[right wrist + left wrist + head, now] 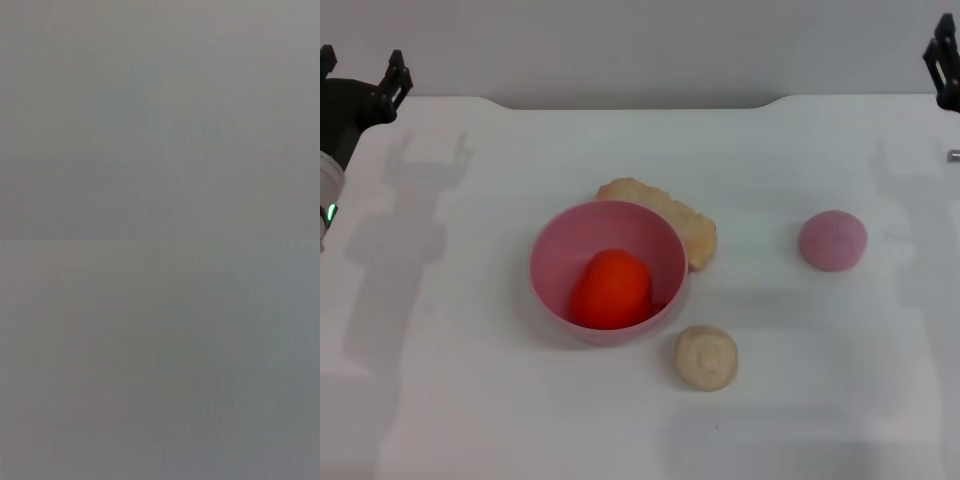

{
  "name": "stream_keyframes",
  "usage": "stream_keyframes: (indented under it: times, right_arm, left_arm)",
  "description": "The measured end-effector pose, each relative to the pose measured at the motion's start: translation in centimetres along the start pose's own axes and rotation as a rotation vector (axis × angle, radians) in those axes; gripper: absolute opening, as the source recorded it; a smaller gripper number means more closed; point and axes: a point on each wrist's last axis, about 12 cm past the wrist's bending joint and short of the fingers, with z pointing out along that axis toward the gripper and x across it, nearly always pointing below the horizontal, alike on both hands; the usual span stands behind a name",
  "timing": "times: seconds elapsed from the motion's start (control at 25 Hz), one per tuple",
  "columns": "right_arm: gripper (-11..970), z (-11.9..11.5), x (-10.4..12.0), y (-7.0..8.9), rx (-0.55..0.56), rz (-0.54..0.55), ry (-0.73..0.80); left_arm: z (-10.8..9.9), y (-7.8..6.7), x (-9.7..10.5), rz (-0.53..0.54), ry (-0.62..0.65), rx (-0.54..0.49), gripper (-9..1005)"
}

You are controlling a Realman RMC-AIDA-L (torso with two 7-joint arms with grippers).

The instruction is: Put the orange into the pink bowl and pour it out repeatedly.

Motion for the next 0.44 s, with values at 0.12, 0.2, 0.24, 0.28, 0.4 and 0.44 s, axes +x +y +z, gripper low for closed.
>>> stream_keyframes:
  times: [0.12, 0.2, 0.24, 0.28, 0.4, 0.44]
  right_arm:
    - [800, -0.2, 0.6, -0.5, 0.004, -0.039, -0.009]
    - [800, -0.4, 0.7, -0.7, 0.009, -0.035, -0.018]
    - [800, -0.4, 0.7, -0.8, 0.012, -0.022, -0.021]
    - [800, -0.5, 0.8, -0.9, 0.015, -0.011, -0.020]
    - [800, -0.6, 1.1, -1.2, 0.019, 0.025, -0.011]
    - [800, -0.6, 1.2, -1.2, 0.016, 0.035, -0.007]
  left_arm:
    - [0.1, -0.1, 0.1, 0.003, -0.002, 0.001, 802]
    - [0.0, 0.2, 0.3, -0.012, -0.025, -0.022, 802]
    - [-0.1, 0.3, 0.3, -0.015, -0.030, -0.026, 802]
    - [-0.2, 0.4, 0.2, -0.023, -0.054, -0.037, 802]
    - [-0.6, 0.7, 0.1, -0.037, -0.096, -0.056, 802]
    - [-0.6, 0.7, 0.0, -0.043, -0.107, -0.060, 802]
